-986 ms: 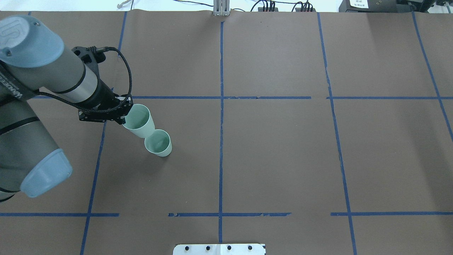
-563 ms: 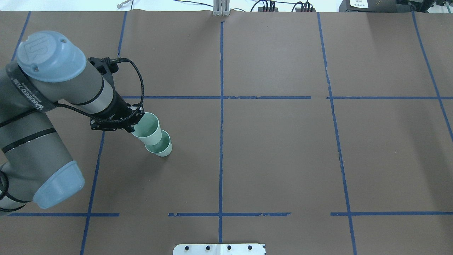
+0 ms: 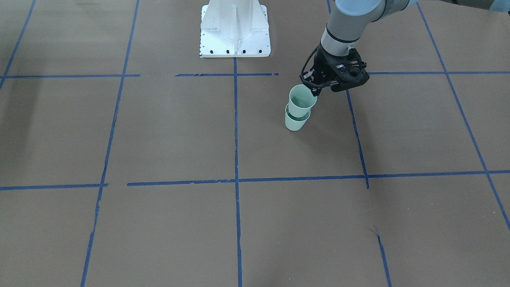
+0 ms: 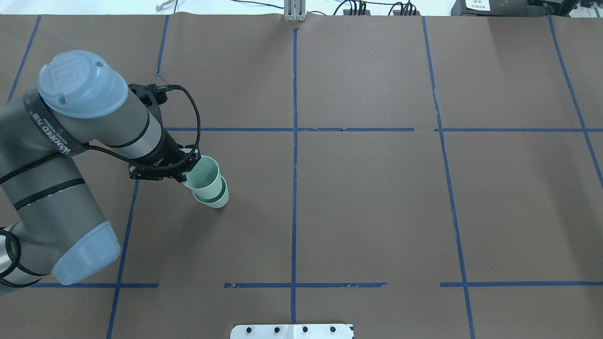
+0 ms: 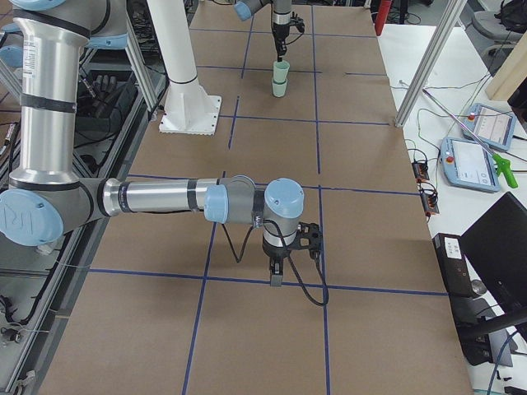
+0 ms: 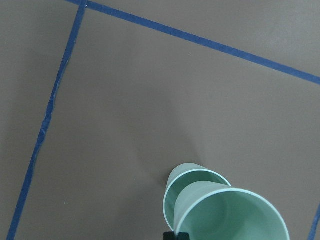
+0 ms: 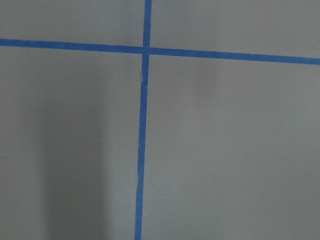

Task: Stack cups

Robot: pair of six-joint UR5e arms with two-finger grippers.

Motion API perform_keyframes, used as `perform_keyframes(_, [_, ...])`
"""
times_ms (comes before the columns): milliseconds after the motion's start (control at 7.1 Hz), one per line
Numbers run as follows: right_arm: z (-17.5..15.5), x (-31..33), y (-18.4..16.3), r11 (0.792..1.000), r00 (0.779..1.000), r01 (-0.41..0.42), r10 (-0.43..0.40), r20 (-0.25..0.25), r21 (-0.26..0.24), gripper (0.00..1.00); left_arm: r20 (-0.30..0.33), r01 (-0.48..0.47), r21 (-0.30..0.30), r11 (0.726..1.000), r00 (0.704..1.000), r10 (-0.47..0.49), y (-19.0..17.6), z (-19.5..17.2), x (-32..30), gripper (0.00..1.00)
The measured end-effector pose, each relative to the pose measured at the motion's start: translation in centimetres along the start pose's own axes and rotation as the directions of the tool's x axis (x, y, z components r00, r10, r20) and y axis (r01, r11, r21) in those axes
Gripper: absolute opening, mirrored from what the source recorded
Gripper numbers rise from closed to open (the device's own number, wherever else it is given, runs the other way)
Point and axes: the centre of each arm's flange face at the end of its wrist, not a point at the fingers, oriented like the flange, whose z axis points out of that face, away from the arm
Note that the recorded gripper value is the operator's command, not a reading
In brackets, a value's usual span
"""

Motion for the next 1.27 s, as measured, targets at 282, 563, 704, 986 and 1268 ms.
perform_keyframes(282, [0.0, 0.0, 0.0, 1.000, 1.000, 0.000, 0.000, 0.000, 0.000, 1.00, 0.000, 0.000, 0.023, 1.000, 1.000, 0.000, -0.1, 0.0, 0.1, 1.00])
perform_keyframes(563, [0.0, 0.0, 0.0, 1.000, 1.000, 0.000, 0.000, 0.000, 0.000, 1.00, -0.003, 0.003, 0.028, 1.000, 1.000, -0.003, -0.2, -0.2, -0.2, 1.00])
perform_keyframes(704, [0.0, 0.0, 0.0, 1.000, 1.000, 0.000, 0.000, 0.000, 0.000, 1.00, -0.002, -0.019, 0.032, 0.999, 1.000, 0.019, -0.5, -0.3, -0.7, 1.00])
perform_keyframes(986, [0.0, 0.0, 0.0, 1.000, 1.000, 0.000, 0.000, 0.000, 0.000, 1.00, 0.019, -0.130, 0.015, 0.991, 0.991, 0.129, -3.1, -0.7, -4.8, 1.00])
perform_keyframes(1268, [0.0, 0.0, 0.0, 1.000, 1.000, 0.000, 0.000, 0.000, 0.000, 1.00, 0.058, -0.280, -0.017, 0.960, 0.958, 0.280, -8.3, -1.9, -13.6, 1.00])
